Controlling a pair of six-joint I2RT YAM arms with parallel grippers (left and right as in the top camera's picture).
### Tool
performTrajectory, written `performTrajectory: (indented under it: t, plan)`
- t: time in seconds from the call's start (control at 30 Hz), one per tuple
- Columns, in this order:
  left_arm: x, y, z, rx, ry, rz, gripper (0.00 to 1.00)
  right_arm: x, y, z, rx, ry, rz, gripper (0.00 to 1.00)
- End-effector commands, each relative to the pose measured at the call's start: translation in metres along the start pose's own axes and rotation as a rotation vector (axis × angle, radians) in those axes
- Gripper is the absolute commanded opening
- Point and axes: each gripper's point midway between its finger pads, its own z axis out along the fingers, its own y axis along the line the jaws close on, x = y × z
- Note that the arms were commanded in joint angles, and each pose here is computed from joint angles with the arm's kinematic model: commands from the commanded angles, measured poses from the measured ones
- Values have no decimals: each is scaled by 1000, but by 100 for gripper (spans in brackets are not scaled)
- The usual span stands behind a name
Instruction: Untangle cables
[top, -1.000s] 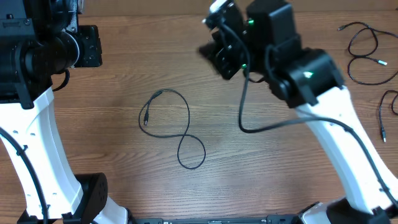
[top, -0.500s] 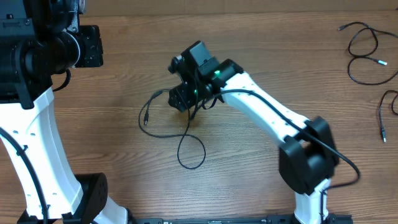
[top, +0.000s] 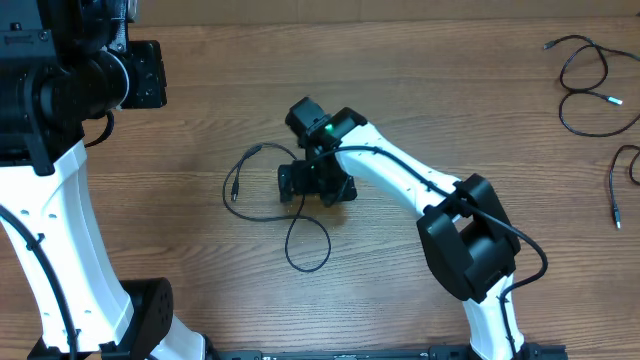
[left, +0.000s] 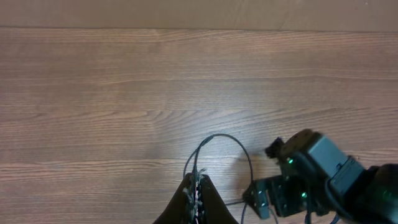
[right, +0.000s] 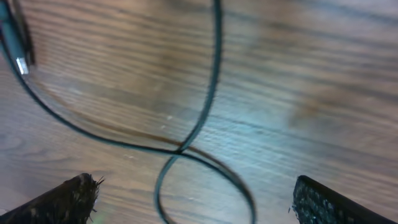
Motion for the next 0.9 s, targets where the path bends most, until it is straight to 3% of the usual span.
performTrajectory:
  t: [0.0, 0.33, 0.53, 0.87]
  plan:
    - [0, -1, -4, 8, -9, 3, 4, 11, 19, 4, 0, -6, -63, 100]
    - [0, -1, -4, 8, -9, 3, 4, 55, 29, 51, 137, -10, -210, 100]
    - [0, -1, -4, 8, -9, 3, 4, 52, 42, 55, 95, -29, -398, 100]
    - [0, -1, -4, 9, -9, 3, 4, 52, 24, 66, 161, -28, -450, 100]
